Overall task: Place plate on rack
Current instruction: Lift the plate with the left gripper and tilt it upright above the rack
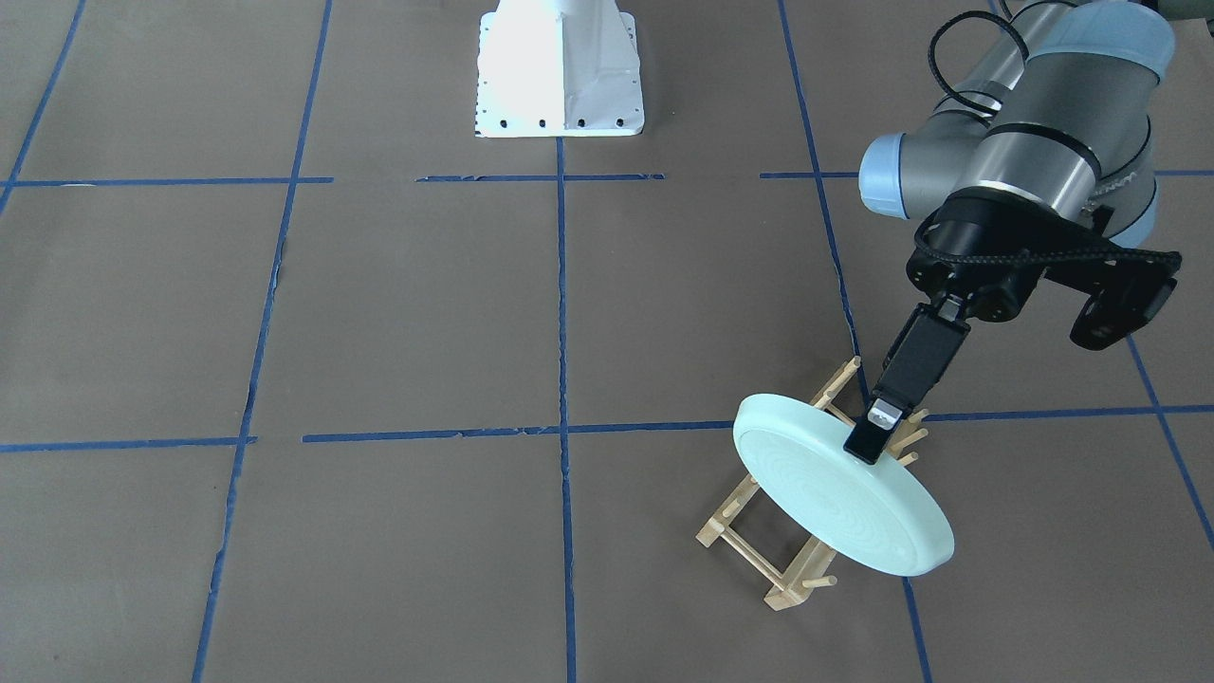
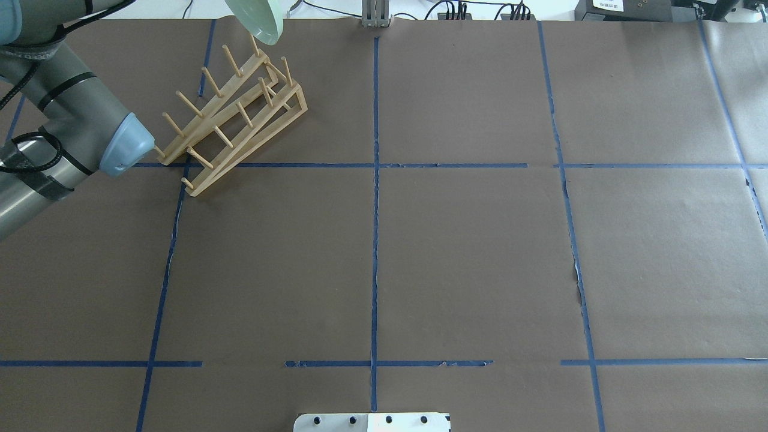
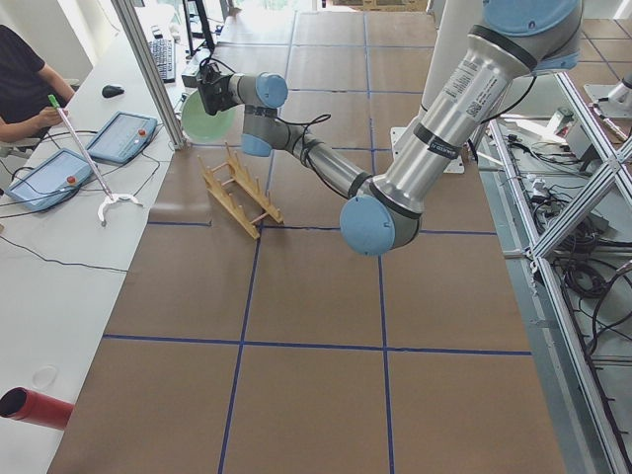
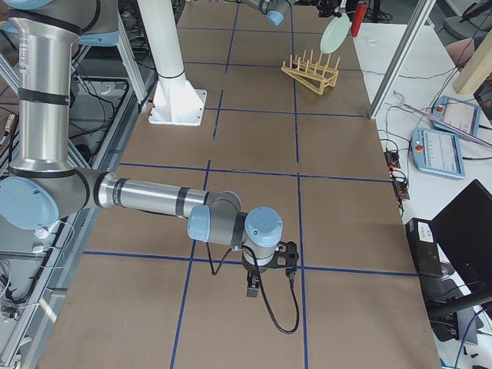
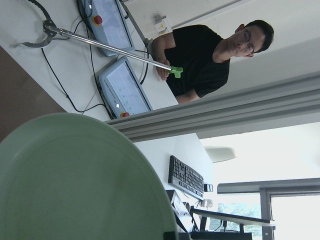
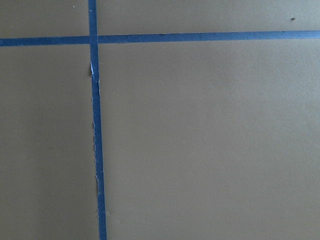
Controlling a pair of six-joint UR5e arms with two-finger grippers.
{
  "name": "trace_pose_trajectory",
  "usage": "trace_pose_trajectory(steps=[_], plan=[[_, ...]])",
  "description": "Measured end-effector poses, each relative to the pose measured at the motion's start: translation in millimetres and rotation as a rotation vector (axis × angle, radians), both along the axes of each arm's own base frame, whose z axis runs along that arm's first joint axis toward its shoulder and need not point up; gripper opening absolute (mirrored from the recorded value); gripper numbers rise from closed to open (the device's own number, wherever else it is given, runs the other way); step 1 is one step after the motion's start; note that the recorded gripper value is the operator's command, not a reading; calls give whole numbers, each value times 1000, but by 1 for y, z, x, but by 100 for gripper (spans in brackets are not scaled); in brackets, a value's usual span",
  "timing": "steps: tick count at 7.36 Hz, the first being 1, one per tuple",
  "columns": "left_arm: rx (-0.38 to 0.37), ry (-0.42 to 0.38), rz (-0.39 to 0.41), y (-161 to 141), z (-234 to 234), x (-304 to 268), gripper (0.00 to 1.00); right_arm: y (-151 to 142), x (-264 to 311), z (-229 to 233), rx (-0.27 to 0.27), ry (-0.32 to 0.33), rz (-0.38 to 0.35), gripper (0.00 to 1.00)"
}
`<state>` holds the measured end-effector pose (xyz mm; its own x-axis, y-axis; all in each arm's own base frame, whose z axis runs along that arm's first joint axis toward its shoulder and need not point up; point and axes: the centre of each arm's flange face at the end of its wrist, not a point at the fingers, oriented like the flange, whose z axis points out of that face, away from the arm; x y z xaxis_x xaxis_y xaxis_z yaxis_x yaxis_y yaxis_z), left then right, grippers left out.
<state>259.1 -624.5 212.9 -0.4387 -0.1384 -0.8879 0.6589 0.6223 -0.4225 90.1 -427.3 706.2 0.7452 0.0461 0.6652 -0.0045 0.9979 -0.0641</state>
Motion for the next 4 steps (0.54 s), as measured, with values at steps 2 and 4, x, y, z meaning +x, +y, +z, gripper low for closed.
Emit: trace_pose_trajectory(steps=[2,4], plan=[[-6,-2,-4,-5,23,5,0,0,0,0,0,0,0,100],[-19,-12,4,-7,37,13,0,0,0,0,0,0,0,100]])
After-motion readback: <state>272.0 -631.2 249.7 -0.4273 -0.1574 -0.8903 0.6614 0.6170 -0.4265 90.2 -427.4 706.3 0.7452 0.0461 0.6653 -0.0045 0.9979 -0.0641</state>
